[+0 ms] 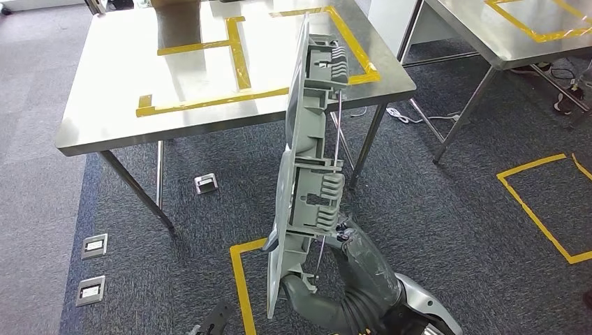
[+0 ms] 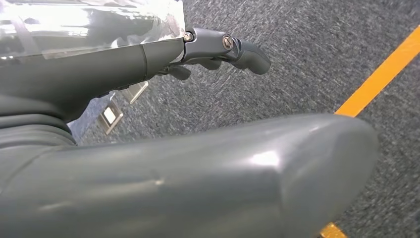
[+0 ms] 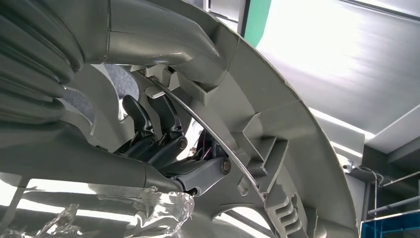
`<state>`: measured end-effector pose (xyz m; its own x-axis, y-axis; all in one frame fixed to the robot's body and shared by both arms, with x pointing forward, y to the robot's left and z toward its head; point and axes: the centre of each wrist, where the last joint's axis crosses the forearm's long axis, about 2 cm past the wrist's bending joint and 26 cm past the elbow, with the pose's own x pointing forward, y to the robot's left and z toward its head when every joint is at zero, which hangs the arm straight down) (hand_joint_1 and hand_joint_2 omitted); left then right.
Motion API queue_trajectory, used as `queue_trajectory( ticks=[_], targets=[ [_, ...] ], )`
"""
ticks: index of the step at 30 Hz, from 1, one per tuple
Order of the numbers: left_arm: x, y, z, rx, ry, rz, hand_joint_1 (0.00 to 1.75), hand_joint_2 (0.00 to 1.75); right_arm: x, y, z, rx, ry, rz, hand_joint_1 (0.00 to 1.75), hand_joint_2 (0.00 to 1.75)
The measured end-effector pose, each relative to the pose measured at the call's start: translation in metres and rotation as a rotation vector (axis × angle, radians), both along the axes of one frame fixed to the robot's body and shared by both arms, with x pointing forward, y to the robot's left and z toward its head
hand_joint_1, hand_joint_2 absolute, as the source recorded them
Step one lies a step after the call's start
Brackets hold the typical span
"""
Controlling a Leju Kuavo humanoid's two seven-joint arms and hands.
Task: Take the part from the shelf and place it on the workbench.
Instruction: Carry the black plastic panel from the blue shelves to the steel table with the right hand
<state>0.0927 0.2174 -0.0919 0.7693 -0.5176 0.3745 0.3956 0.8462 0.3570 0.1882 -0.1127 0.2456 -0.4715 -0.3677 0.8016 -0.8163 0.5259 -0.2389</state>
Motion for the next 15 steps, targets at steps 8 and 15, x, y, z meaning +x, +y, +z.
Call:
queue_trajectory(
  ticks=[8, 15],
  targets=[
    [0.0059, 0.0002, 0.001, 0.001, -0.004, -0.023, 0.0, 1.75, 0.0011, 0.0, 0.0013, -0.003, -0.006, -0.002, 1.75, 1.75],
    [0.0072, 0.0, 0.0012, 0.011, 0.004, -0.038, 0.0, 1.75, 0.0025, -0.0001, 0.0028, -0.006, -0.022, -0.007, 1.75, 1.75]
  ],
)
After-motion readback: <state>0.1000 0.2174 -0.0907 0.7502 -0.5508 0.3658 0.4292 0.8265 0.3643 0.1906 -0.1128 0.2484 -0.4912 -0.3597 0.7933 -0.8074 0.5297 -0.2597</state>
